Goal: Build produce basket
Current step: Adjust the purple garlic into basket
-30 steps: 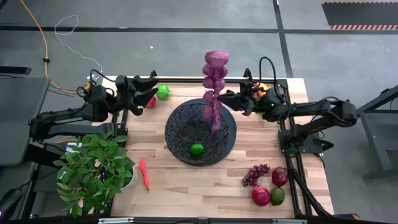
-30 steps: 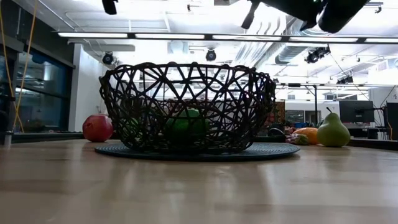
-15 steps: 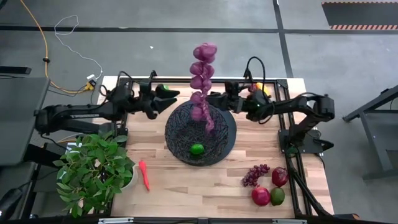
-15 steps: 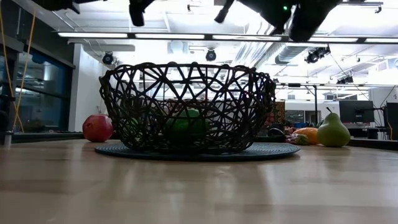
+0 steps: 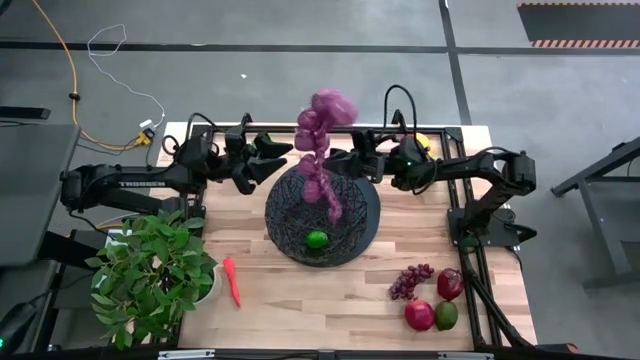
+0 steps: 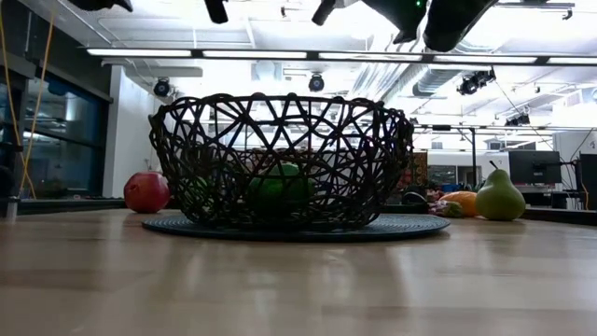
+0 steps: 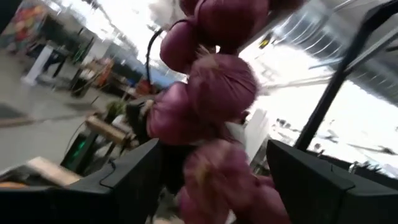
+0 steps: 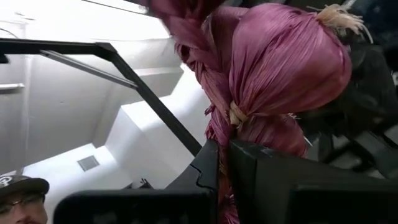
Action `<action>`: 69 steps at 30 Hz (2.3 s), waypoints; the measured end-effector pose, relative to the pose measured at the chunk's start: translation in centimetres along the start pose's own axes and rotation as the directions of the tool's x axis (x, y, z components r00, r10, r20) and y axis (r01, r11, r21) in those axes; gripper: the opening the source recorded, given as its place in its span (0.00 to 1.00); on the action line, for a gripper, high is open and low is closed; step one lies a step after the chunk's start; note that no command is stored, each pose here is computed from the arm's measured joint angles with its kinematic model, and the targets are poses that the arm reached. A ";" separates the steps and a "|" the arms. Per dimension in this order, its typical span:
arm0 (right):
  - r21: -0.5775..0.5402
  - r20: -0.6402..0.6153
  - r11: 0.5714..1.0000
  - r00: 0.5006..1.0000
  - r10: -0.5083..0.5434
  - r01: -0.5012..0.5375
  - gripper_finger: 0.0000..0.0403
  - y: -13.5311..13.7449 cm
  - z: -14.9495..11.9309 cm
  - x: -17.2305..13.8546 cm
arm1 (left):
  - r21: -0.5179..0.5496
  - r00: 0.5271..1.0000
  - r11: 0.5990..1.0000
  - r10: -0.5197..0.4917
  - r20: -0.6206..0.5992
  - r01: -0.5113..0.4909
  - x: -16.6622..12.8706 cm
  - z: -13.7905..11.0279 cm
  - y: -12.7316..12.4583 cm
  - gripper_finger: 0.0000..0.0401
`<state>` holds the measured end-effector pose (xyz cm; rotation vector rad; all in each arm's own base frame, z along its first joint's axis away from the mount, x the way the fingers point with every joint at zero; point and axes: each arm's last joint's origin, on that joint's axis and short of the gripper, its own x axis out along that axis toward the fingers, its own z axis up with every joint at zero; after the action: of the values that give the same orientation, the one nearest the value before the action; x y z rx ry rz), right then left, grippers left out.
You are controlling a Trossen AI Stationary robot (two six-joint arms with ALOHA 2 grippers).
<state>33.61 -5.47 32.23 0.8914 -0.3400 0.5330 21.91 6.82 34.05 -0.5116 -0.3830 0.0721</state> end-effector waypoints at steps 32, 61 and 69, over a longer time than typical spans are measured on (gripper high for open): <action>0.005 -0.041 1.000 0.999 0.009 -0.009 0.01 0.0 -0.3 0.0 | 0.051 0.997 0.998 0.042 -0.072 -0.038 1.0 2.3 1.7 0.90; 0.010 -0.063 0.999 0.997 -0.045 0.046 0.01 -0.6 -0.5 0.0 | 0.112 0.998 0.993 -0.034 -0.054 0.040 2.0 1.0 0.2 0.97; 0.017 -0.071 0.998 0.996 -0.059 0.060 0.01 -0.7 -0.6 0.0 | 0.163 0.999 0.986 -0.024 -0.029 0.028 2.1 1.0 0.2 0.97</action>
<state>34.04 -5.33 31.41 0.8964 -0.2442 0.5120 23.47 7.78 35.50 -0.3450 -0.3535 0.0706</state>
